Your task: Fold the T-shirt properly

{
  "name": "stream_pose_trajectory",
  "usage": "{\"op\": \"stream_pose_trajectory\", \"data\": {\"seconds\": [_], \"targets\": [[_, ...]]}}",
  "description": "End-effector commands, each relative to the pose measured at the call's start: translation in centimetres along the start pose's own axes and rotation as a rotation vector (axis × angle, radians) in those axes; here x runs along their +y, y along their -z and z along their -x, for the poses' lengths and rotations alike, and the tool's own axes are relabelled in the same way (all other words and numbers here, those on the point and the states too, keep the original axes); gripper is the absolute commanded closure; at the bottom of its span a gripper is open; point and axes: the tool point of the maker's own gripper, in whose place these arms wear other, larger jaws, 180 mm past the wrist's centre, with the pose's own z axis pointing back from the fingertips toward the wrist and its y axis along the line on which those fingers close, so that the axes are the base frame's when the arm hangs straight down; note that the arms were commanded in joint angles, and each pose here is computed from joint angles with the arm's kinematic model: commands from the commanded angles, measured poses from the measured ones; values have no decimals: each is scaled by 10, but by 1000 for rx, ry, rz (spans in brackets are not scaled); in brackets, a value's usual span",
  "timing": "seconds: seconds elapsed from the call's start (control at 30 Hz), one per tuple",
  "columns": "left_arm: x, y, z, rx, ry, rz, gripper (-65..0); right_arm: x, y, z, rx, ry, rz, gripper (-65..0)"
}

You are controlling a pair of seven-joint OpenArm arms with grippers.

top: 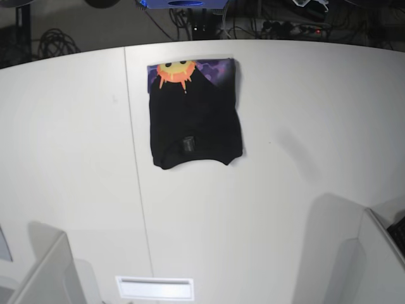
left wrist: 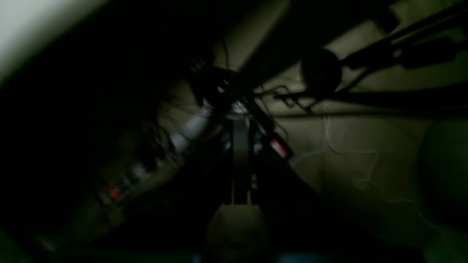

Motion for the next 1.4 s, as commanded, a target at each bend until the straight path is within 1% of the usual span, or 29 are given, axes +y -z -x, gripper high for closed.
{"op": "stream_pose_trajectory", "data": {"seconds": [0.0, 0.1, 0.2, 0.27, 0.33, 0.4, 0.5, 0.67, 0.7, 0.8, 0.87, 0.9, 1.0, 1.1, 1.17, 1.37], "targets": [[-3, -1, 11, 6, -40, 0, 0, -1, 5, 12, 39, -7, -4, 0], [-1, 14, 37, 20, -145, -31, 0, -8, 26, 9, 76, -10, -15, 0], [2, 27, 64, 34, -249, -61, 0, -10, 45, -2, 55, -25, -32, 0], [5, 35, 76, 36, -300, -85, 0, -11, 55, -9, 45, -28, -40, 0], [13, 42, 88, 41, -333, -144, 0, -13, 61, -13, 50, -34, -45, 0], [21, 47, 101, 57, -365, -182, 0, -11, 69, -20, 43, -30, -55, 0], [33, 57, 115, 84, -421, -208, 0, -10, 81, -35, 14, 1, -66, 0], [56, 75, 128, 120, -526, -253, 0, -3, 106, -52, -21, 89, -94, 0], [58, 79, 130, 133, -534, -250, 0, 0, 109, -54, -33, 105, -101, 0], [49, 93, 135, 235, -489, -161, 0, 8, 117, -64, -82, 149, -114, 0], [47, 100, 132, 269, -458, -122, 0, 12, 118, -73, -125, 164, -120, 0], [48, 102, 130, 270, -444, -115, 0, 13, 118, -78, -142, 168, -117, 0], [45, 109, 124, 264, -429, -96, 0, -1, 119, -82, -163, 168, -45, 0], [45, 121, 108, 223, -409, -83, 0, -20, 117, -84, -193, 166, 37, 0], [47, 124, 104, 209, -403, -84, 0, -31, 115, -86, -216, 163, 74, 0], [50, 128, 97, 193, -400, -86, 0, -36, 113, -86, -226, 161, 87, 0]]}}
